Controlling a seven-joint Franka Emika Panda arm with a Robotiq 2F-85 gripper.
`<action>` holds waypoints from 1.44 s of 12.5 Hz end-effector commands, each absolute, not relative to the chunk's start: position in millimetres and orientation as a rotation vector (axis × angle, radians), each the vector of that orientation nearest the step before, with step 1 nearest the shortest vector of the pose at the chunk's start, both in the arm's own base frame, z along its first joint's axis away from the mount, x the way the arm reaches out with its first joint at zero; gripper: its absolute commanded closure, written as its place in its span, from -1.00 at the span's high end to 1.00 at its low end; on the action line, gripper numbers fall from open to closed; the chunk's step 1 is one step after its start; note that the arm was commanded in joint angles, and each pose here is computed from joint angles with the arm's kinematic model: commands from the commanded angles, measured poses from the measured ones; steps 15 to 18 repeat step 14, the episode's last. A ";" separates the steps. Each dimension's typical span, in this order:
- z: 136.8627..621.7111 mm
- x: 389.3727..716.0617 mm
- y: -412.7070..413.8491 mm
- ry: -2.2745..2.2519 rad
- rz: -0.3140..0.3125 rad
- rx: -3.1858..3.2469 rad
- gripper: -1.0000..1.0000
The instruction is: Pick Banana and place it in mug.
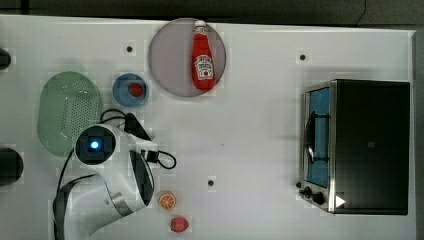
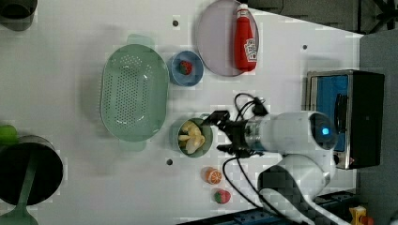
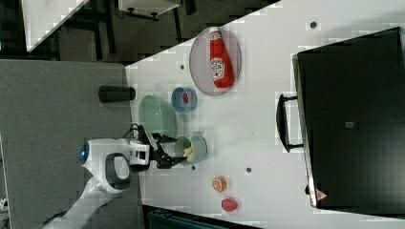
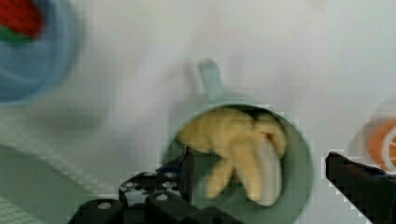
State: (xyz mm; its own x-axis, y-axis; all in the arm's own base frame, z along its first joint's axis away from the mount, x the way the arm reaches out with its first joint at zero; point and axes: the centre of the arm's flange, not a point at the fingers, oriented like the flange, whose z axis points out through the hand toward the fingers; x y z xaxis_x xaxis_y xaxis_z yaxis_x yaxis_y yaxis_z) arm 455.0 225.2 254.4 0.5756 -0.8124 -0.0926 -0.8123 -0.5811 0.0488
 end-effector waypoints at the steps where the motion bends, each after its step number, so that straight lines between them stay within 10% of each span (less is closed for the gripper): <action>1: 323.4 465.7 230.9 -1.571 -0.010 2.807 1.00; 11: 555.9 490.8 48.0 -1.569 0.003 2.748 1.00; 18: 591.4 492.9 -20.0 -1.591 0.015 2.759 1.00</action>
